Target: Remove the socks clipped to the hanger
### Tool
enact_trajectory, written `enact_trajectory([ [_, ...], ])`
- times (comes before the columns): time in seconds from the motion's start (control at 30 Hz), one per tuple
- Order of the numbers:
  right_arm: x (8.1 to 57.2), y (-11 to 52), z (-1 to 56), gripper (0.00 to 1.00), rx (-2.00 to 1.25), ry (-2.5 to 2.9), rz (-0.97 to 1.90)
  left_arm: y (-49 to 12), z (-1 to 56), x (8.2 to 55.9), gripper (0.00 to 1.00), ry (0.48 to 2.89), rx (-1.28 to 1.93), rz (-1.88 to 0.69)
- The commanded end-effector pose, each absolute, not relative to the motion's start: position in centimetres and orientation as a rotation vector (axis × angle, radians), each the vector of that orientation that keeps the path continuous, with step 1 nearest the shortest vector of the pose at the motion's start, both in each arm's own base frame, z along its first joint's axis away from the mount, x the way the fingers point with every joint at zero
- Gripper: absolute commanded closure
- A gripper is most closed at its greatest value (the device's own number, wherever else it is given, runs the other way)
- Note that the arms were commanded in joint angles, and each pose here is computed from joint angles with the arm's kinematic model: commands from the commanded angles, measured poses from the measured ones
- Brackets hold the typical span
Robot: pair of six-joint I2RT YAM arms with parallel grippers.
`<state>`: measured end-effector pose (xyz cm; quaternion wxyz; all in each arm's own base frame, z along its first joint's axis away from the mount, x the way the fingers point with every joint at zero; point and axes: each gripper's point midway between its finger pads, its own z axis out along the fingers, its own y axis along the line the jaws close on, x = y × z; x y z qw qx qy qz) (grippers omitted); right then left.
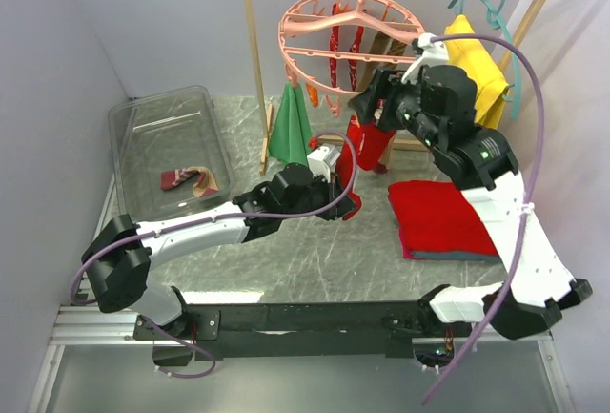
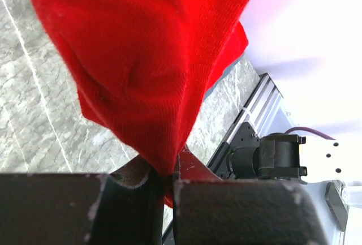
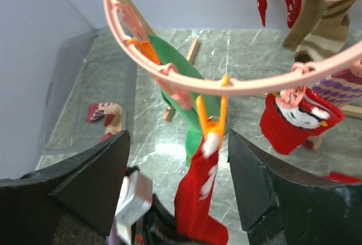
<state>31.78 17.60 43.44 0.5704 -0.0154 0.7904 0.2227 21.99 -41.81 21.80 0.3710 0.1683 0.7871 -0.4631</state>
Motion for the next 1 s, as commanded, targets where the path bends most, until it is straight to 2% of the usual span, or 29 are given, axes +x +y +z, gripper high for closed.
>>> enact_trajectory([
  [0.0, 33.7, 17.9, 43.3, 0.26, -0.015, 1.865, 0.483, -41.9, 24.0, 21.0, 0.99, 1.959, 0.440, -1.259],
  [0.33, 35.5, 18.7, 40.2, 0.29, -0.016, 1.925, 0.442, -41.3, 24.7, 20.6, 0.99, 1.945, 0.436, -1.266],
  [0.97, 36.8, 21.1, 40.1, 0.32, -0.066, 1.897, 0.390, -41.2, 25.3, 20.2, 0.99, 1.939, 0.433, -1.282],
])
